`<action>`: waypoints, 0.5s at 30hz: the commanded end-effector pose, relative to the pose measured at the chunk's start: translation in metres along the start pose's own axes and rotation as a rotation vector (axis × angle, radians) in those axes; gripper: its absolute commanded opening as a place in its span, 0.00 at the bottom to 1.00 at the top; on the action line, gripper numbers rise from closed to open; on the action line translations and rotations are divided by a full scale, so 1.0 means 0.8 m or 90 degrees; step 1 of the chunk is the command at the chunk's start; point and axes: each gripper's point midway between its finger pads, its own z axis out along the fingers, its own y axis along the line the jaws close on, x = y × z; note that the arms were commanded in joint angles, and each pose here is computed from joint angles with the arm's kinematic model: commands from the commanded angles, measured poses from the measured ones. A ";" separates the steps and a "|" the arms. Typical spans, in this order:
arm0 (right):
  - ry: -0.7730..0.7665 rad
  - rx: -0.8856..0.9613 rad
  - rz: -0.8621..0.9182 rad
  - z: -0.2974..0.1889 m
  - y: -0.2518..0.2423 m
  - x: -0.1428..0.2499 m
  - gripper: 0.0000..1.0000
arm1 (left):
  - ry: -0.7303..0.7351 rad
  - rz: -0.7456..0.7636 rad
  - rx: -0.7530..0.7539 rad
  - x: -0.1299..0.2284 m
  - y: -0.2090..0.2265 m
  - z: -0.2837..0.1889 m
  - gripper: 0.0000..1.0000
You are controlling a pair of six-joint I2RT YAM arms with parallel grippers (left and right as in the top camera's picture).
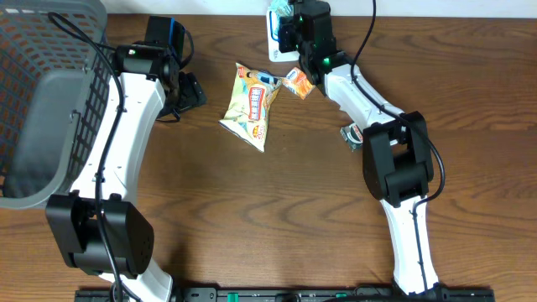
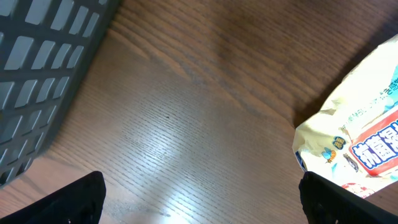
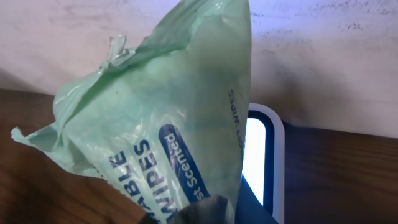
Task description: Scan the item barcode
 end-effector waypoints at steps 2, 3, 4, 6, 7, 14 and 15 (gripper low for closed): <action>-0.025 0.001 -0.006 -0.003 0.004 -0.018 0.01 | -0.007 0.008 -0.006 -0.003 0.004 -0.003 0.98; -0.024 0.001 -0.006 -0.002 0.004 -0.016 0.01 | -0.007 0.008 -0.006 -0.003 0.004 -0.003 0.98; -0.022 0.002 -0.006 -0.001 0.003 -0.014 0.01 | -0.007 0.008 -0.006 -0.003 0.004 -0.003 0.98; -0.021 0.018 -0.004 -0.001 -0.005 -0.014 0.01 | -0.007 0.008 -0.006 -0.003 0.004 -0.003 0.98; -0.026 0.033 -0.003 -0.002 -0.013 -0.017 0.01 | -0.007 0.008 -0.006 -0.003 0.004 -0.003 0.98; -0.046 0.116 0.021 -0.049 -0.092 -0.077 0.01 | -0.007 0.008 -0.006 -0.003 0.004 -0.003 0.98; -0.038 0.135 0.028 -0.062 -0.115 -0.084 0.01 | -0.007 0.008 -0.006 -0.003 0.004 -0.003 0.98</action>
